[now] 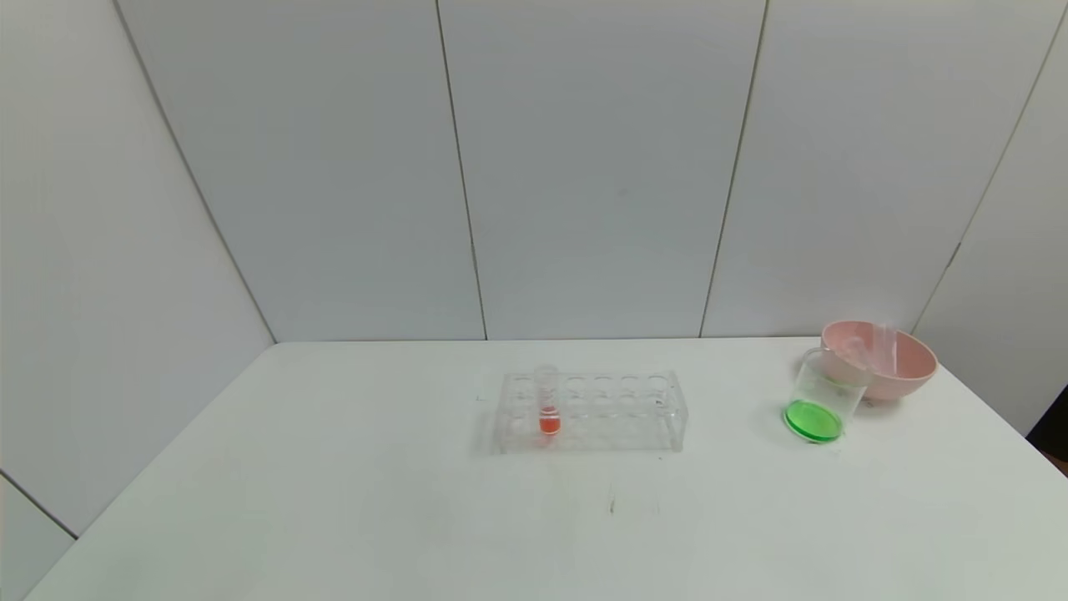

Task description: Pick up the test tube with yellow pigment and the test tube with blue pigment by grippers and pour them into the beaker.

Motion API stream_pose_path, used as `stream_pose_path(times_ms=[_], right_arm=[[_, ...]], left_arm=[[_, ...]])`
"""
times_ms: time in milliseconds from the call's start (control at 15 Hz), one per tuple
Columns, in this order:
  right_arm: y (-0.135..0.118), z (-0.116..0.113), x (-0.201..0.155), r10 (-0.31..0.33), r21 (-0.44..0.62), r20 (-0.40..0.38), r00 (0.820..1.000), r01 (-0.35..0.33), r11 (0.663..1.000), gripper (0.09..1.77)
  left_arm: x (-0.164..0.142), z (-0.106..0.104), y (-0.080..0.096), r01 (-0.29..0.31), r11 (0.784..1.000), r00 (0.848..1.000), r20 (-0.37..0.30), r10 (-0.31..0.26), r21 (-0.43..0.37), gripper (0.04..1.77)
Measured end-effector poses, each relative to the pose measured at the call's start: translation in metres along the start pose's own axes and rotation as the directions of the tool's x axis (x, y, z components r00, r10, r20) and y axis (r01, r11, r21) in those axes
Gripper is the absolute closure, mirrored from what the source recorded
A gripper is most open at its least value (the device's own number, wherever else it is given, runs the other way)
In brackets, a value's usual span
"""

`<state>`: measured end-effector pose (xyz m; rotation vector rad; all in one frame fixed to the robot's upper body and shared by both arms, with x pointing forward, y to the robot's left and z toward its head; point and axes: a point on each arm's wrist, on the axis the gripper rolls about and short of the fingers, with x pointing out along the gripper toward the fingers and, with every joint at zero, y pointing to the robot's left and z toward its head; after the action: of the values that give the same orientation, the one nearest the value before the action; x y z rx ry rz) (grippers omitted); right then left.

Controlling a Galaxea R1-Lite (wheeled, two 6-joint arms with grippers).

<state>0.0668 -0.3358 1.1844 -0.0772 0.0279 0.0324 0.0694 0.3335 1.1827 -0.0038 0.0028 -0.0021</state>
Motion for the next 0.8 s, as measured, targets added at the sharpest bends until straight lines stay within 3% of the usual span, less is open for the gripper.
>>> stream_pose_path(times_ms=[800], right_arm=[[0.0001, -0.0007, 0.0007, 0.002, 0.002, 0.005, 1.0, -0.002, 1.0, 0.15]], left_arm=[[0.0, 0.0, 0.0, 0.0, 1.0, 1.0, 0.0, 0.0, 0.0, 0.05]])
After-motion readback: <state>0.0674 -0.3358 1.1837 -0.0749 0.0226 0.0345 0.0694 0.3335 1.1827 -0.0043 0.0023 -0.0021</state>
